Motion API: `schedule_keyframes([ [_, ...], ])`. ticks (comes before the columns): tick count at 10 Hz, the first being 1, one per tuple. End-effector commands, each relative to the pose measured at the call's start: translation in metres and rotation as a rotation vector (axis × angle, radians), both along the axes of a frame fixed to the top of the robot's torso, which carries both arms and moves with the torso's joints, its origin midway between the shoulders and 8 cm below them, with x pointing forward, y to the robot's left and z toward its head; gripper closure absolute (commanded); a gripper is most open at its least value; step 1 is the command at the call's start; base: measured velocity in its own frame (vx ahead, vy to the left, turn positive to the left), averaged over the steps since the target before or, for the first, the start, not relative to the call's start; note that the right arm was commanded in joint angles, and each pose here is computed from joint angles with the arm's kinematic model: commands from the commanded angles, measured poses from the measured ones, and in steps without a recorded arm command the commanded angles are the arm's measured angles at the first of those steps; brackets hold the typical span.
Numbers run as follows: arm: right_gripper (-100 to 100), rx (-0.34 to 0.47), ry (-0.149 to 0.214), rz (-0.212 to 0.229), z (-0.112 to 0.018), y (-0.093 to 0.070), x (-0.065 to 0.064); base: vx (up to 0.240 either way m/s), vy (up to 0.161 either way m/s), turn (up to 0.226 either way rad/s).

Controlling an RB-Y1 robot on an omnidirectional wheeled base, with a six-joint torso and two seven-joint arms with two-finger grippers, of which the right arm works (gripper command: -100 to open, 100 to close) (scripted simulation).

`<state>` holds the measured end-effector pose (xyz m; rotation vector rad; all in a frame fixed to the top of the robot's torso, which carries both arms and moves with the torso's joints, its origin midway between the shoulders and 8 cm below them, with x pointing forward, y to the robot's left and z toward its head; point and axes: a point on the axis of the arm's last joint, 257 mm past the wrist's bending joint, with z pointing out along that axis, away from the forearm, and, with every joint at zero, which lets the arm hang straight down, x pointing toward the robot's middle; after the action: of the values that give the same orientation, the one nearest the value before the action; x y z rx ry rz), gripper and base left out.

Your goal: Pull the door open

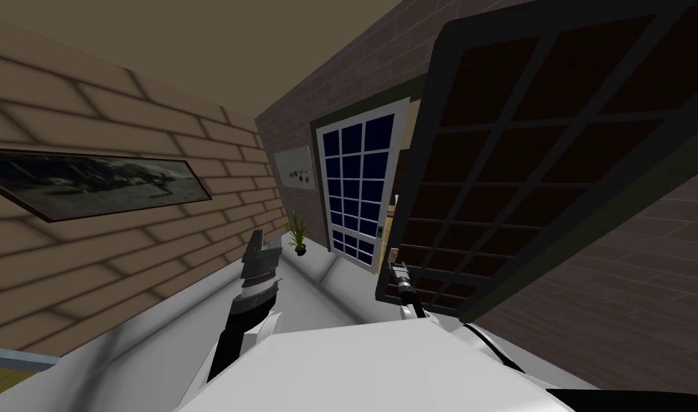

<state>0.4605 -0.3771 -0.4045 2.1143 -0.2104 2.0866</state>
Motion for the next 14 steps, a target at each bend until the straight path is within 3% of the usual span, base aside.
schedule_keyframes([
  [1,-100,-0.003,0.021,-0.005,-0.007,-0.003,-0.008,0.0,0.0,0.0],
  [2,-100,-0.004,0.024,-0.006,-0.008,-0.003,-0.008,-0.023,0.0,0.002],
  [3,-100,0.001,-0.011,-0.021,0.005,-0.024,-0.01,0.108,0.009,0.162],
  [5,-100,0.001,-0.011,-0.021,0.005,-0.024,-0.01,0.117,-0.006,0.049],
  [6,-100,0.0,-0.012,-0.039,0.006,-0.042,-0.018,0.137,0.005,0.103],
  [8,-100,-0.002,-0.01,-0.04,0.006,-0.045,-0.019,0.129,-0.018,0.052],
  [9,100,-0.002,-0.01,-0.04,0.006,-0.045,-0.019,-0.017,0.006,-0.016],
  [14,100,-0.002,-0.01,-0.04,0.006,-0.045,-0.019,-0.012,0.0,0.003],
])
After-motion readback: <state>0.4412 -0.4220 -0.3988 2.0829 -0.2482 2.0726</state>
